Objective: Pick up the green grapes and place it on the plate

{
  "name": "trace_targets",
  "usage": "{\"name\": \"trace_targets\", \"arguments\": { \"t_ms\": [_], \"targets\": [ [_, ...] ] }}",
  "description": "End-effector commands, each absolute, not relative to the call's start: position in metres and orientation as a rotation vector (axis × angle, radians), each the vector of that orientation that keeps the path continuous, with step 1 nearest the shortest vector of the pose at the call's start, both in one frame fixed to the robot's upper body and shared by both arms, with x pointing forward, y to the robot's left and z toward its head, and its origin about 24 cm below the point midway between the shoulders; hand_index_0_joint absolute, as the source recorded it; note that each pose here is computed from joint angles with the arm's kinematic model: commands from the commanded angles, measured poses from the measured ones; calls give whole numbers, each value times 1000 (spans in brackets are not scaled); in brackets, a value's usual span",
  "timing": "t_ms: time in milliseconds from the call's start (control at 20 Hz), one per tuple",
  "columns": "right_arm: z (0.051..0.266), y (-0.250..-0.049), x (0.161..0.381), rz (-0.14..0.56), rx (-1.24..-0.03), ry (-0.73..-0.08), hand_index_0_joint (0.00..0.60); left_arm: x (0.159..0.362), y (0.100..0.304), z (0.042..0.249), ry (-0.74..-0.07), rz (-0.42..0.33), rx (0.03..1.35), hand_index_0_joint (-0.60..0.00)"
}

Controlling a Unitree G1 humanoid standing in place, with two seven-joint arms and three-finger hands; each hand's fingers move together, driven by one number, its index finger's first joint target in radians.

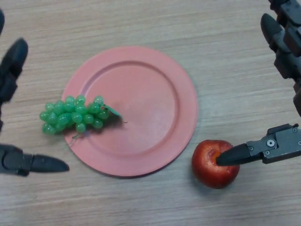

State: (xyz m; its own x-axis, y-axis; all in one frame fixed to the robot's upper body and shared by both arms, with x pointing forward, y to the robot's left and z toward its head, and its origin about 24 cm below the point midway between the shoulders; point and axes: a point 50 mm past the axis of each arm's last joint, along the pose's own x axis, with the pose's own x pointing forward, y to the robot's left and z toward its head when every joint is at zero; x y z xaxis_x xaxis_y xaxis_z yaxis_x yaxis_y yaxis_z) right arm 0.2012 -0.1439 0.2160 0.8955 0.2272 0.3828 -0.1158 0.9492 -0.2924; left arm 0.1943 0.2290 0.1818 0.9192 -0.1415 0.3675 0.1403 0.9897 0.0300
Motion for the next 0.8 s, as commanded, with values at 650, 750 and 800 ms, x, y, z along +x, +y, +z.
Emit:
{"name": "trace_targets", "arguments": {
  "t_ms": [650, 750, 800],
  "targets": [
    [236, -134, 192, 175, -266, -595, 0, 184, 235, 203, -592, -73, 206, 0],
    [237, -134, 194, 180, -254, -593, 0, 184, 233, 206, -585, -88, 210, 0],
    [238, -134, 194, 182, -248, -594, 0, 185, 231, 208, -583, -96, 207, 0]
  ]
}}
